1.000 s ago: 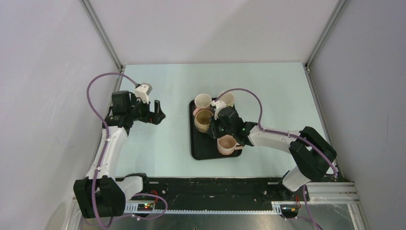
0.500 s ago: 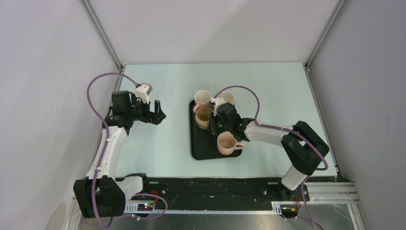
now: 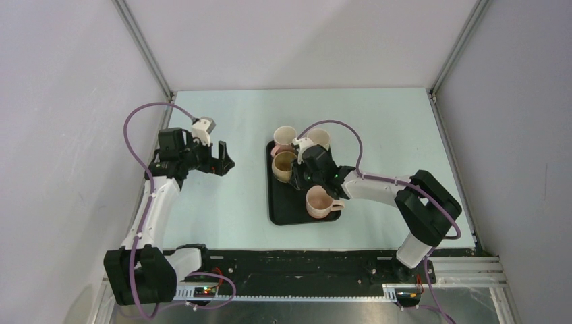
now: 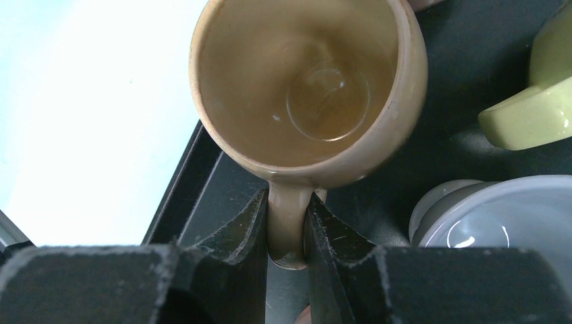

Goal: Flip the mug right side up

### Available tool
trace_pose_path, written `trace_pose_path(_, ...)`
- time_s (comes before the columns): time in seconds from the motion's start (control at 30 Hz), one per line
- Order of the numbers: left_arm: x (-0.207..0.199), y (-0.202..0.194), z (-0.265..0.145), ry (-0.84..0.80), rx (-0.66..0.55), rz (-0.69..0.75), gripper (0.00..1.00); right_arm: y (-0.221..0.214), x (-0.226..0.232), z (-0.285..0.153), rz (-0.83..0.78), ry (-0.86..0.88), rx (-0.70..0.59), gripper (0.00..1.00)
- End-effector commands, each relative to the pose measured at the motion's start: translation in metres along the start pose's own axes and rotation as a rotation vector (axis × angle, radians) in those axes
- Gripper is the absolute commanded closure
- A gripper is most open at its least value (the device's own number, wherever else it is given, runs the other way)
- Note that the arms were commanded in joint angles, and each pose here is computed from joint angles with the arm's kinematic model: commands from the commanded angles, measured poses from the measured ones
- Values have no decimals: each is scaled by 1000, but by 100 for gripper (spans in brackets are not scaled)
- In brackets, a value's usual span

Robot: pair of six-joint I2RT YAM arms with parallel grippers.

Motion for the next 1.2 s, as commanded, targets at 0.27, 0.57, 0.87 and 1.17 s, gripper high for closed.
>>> trace_pose_path(0.27,-1,-1,1,-23,-13,23,0,51,30,-4,-33,75,-148,87)
trace_pose_path(0.57,-3,-2,2,-35,-12,22,0,57,45,-10,-105,112,-162,44)
trace_pose_path(0.87,-5,0,0,-44,-21,30,0,89,59,-45,-279,136,-201,3)
trace_pose_path(1.17,-6,7,-8,-25,-51,64,0,141,51,-141,-550,143,-322,1)
Point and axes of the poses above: each gripper's point midway between its finger pads, its own z axis out along the fingers, its own x axis along the line the jaws close on, y = z × x, the point moved 1 cm from there along -z, back along the fingers, and after that the axes turned 2 degrees about z, right-handed, at the moved point
